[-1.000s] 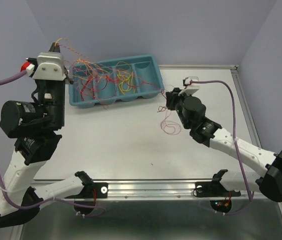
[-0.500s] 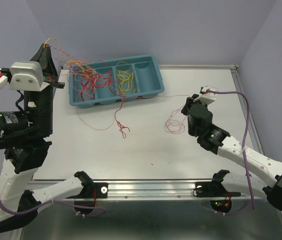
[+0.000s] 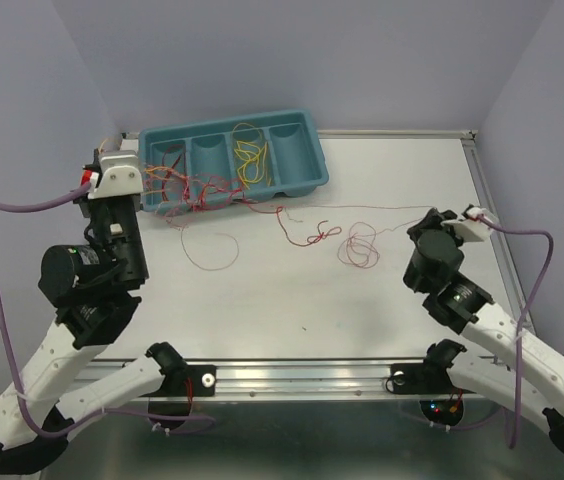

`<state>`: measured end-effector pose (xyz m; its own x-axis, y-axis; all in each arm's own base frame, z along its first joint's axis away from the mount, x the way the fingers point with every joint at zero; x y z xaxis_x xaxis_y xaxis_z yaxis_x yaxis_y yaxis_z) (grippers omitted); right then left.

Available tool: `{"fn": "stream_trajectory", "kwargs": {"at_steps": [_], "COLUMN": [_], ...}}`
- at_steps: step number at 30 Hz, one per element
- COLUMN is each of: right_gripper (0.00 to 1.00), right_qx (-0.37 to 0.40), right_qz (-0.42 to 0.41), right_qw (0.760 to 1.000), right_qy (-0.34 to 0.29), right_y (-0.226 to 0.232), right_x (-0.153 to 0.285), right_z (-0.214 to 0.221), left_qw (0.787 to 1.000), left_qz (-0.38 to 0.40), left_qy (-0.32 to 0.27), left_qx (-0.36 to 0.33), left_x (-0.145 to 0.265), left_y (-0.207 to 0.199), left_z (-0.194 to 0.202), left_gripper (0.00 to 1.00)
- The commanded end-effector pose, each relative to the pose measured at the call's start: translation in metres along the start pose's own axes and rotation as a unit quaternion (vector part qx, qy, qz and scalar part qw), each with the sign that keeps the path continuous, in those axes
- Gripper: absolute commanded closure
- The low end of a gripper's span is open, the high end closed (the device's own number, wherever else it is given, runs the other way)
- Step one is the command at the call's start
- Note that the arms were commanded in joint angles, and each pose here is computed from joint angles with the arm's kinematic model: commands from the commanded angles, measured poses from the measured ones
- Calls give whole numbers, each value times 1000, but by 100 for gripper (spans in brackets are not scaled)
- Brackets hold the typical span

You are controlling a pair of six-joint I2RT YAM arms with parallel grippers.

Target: Untangle the cables

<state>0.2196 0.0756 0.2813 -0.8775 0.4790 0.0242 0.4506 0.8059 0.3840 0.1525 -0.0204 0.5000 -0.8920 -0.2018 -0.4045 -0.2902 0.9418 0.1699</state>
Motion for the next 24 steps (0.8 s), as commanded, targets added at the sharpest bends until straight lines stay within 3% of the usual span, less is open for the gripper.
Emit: {"fn": "stream_trajectory", "kwargs": {"at_steps": [1,5,7,13,14,17,19,24], "right_gripper": [99,100,99,100,99,99,99,99], "right_qx": [-60,-87,-96,-107,-115,-118,-127,-114], "right_qz": [77,120,127,129,129,123,112,6], "right_qw": [994,986,983,982,981,981,981,991], "right_qy": [-54,-81,-87,-91,-93,-93,-93,-73], "right_y": [-31,-56,-63,-73,-76,-80,-84,-70], "right_x": [5,11,15,19,20,22,25,30], "right_z": [-20,-27,-33,-38,-41,-44,-48,-59], "left_qw": [993,991,995,995,988,974,952,902], "left_qz": [-116,-124,-97,35,60,124,206,360], "left_qy": [17,18,22,73,100,138,176,199], "left_qx": [19,35,28,-64,-97,-131,-145,-131], "left_x": [23,29,25,0,-4,-9,-10,11], "left_y": [55,73,61,-47,-79,-119,-153,-188], "left_z": [0,-9,-5,55,84,132,173,207], "left_gripper": [100,100,100,100,100,100,100,100]}}
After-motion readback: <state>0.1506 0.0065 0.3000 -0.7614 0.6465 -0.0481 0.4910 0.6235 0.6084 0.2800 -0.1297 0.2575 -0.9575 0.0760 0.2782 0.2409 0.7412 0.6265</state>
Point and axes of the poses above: each gripper's point midway between its finger pads, its own x axis back along the fingers, its own y axis along the line the jaws close on, z = x × y, the point moved 8 cm from there along x, back along the fingers, and after that the axes turned 3 degrees about x, right-handed, at the moved point
